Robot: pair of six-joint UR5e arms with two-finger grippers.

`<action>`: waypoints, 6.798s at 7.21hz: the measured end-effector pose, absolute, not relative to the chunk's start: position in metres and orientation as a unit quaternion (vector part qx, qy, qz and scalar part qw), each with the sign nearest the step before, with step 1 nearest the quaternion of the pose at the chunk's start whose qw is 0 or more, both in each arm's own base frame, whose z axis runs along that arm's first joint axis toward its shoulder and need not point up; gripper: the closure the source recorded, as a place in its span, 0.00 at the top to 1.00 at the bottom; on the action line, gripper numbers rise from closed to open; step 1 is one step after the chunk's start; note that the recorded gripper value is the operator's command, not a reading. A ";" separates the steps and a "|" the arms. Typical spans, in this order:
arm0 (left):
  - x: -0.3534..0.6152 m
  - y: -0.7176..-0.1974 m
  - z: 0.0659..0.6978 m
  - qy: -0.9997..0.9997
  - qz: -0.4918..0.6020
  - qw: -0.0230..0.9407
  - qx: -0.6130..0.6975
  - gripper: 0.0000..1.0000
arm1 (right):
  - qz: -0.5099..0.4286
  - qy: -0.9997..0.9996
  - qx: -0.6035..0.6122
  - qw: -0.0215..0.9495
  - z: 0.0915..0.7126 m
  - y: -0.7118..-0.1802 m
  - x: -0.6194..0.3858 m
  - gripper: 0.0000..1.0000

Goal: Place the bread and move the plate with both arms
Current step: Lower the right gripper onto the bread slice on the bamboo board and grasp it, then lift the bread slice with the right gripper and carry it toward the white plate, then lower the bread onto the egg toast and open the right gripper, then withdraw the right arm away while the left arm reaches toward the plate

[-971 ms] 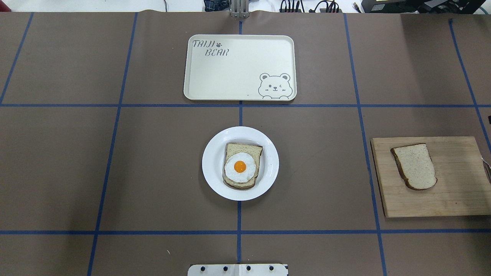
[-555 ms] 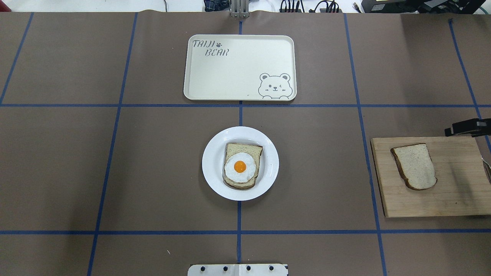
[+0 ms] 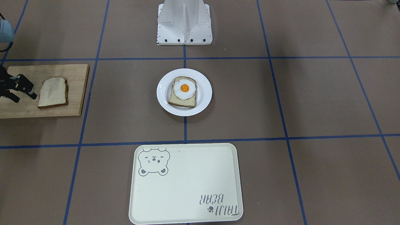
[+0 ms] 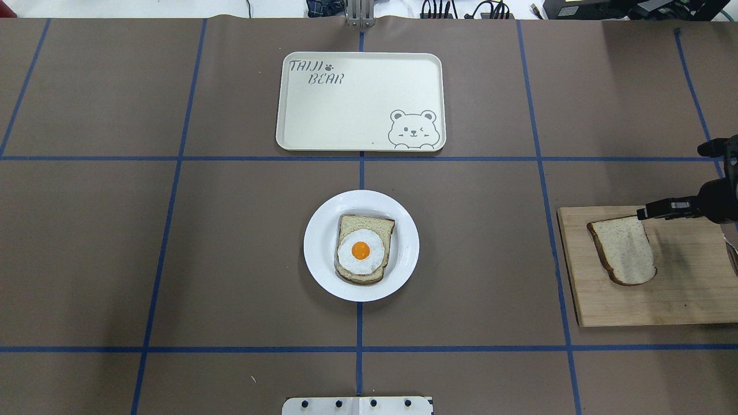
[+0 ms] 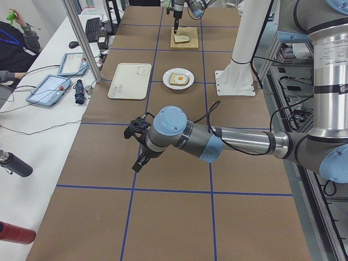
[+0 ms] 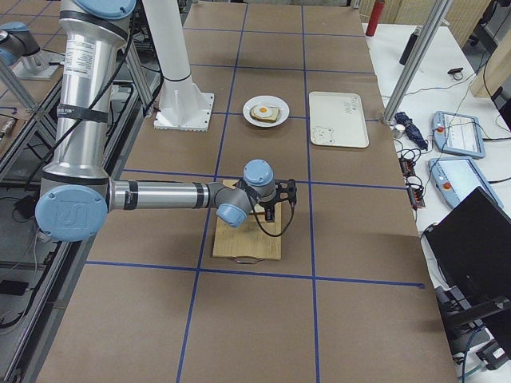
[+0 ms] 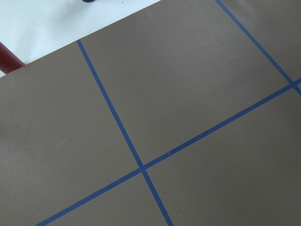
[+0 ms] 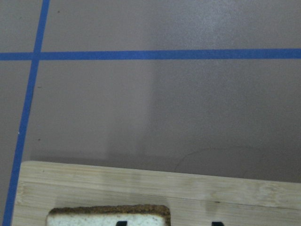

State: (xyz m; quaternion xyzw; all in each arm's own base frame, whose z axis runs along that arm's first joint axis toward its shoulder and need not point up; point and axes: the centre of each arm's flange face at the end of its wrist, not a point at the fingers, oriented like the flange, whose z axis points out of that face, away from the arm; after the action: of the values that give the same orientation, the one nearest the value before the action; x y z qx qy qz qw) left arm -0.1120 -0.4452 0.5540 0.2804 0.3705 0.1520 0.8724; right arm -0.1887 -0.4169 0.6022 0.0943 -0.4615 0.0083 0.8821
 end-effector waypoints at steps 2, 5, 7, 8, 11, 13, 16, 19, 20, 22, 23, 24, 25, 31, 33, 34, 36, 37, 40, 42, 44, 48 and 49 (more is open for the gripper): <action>-0.112 -0.445 0.553 0.370 0.152 0.872 0.281 0.99 | -0.002 -0.462 0.090 0.882 0.604 -0.413 -0.200 0.62; -0.112 -0.445 0.553 0.370 0.152 0.872 0.281 0.99 | -0.012 -0.460 0.086 0.884 0.606 -0.408 -0.207 0.35; -0.112 -0.445 0.554 0.370 0.151 0.873 0.280 0.99 | -0.016 -0.458 0.082 0.885 0.609 -0.404 -0.210 0.35; -0.112 -0.445 0.554 0.370 0.151 0.873 0.280 0.99 | -0.018 -0.457 0.080 0.886 0.611 -0.402 -0.212 0.10; -0.112 -0.446 0.552 0.370 0.152 0.872 0.282 0.99 | -0.024 -0.457 0.078 0.886 0.610 -0.400 -0.216 0.00; -0.112 -0.446 0.552 0.370 0.152 0.872 0.282 0.99 | -0.034 -0.472 0.074 0.878 0.599 -0.399 -0.216 0.00; -0.112 -0.446 0.553 0.371 0.151 0.873 0.281 0.99 | -0.032 -0.505 0.067 0.860 0.579 -0.406 -0.193 0.00; -0.112 -0.447 0.553 0.371 0.150 0.872 0.280 0.98 | -0.016 -0.567 0.057 0.821 0.538 -0.423 -0.139 0.00; -0.112 -0.447 0.553 0.371 0.150 0.872 0.280 0.99 | 0.006 -0.582 0.049 0.812 0.516 -0.436 -0.137 0.00; -0.112 -0.448 0.553 0.372 0.150 0.873 0.279 0.99 | 0.058 -0.609 0.027 0.791 0.448 -0.470 -0.171 0.00; -0.112 -0.448 0.553 0.372 0.148 0.873 0.278 0.99 | 0.087 -0.615 0.021 0.783 0.414 -0.474 -0.205 0.00; -0.112 -0.449 0.552 0.374 0.143 0.874 0.276 0.99 | 0.116 -0.623 0.018 0.773 0.380 -0.472 -0.246 0.00; -0.112 -0.449 0.551 0.376 0.136 0.874 0.275 0.98 | 0.142 -0.634 0.014 0.760 0.349 -0.464 -0.287 0.00; -0.112 -0.449 0.552 0.378 0.129 0.875 0.272 0.99 | 0.176 -0.622 0.033 0.762 0.281 -0.351 -0.491 0.00; -0.112 -0.449 0.553 0.379 0.128 0.876 0.270 0.99 | 0.170 -0.607 0.042 0.775 0.264 -0.343 -0.527 0.00; -0.112 -0.449 0.555 0.379 0.126 0.876 0.269 0.99 | 0.159 -0.600 0.056 0.782 0.266 -0.346 -0.533 0.00; -0.112 -0.448 0.556 0.380 0.125 0.877 0.267 0.99 | 0.145 -0.587 0.084 0.792 0.276 -0.366 -0.531 0.00; -0.112 -0.448 0.556 0.380 0.124 0.877 0.267 0.99 | 0.141 -0.583 0.091 0.795 0.278 -0.371 -0.530 0.04; -0.112 -0.447 0.557 0.380 0.123 0.877 0.266 0.98 | 0.146 -0.583 0.092 0.794 0.274 -0.376 -0.531 1.00; -0.112 -0.447 0.556 0.380 0.122 0.877 0.266 0.98 | 0.156 -0.581 0.088 0.794 0.266 -0.397 -0.511 1.00; -0.112 -0.448 0.552 0.380 0.124 0.876 0.270 0.97 | 0.147 -0.552 0.071 0.818 0.255 -0.447 -0.448 1.00; -0.088 -0.462 0.516 0.440 0.095 0.855 0.257 0.98 | 0.059 -0.427 0.092 0.898 0.330 -0.553 -0.265 1.00; -0.066 -0.469 0.505 0.461 0.078 0.851 0.239 0.98 | 0.020 -0.401 0.100 0.911 0.379 -0.559 -0.211 1.00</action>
State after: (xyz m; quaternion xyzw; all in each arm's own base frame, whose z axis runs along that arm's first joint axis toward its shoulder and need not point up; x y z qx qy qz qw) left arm -0.0663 -0.4689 0.5054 0.2394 0.4608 0.0780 0.8510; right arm -0.2110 -0.5590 0.3790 0.0996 -0.4005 0.0197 0.9106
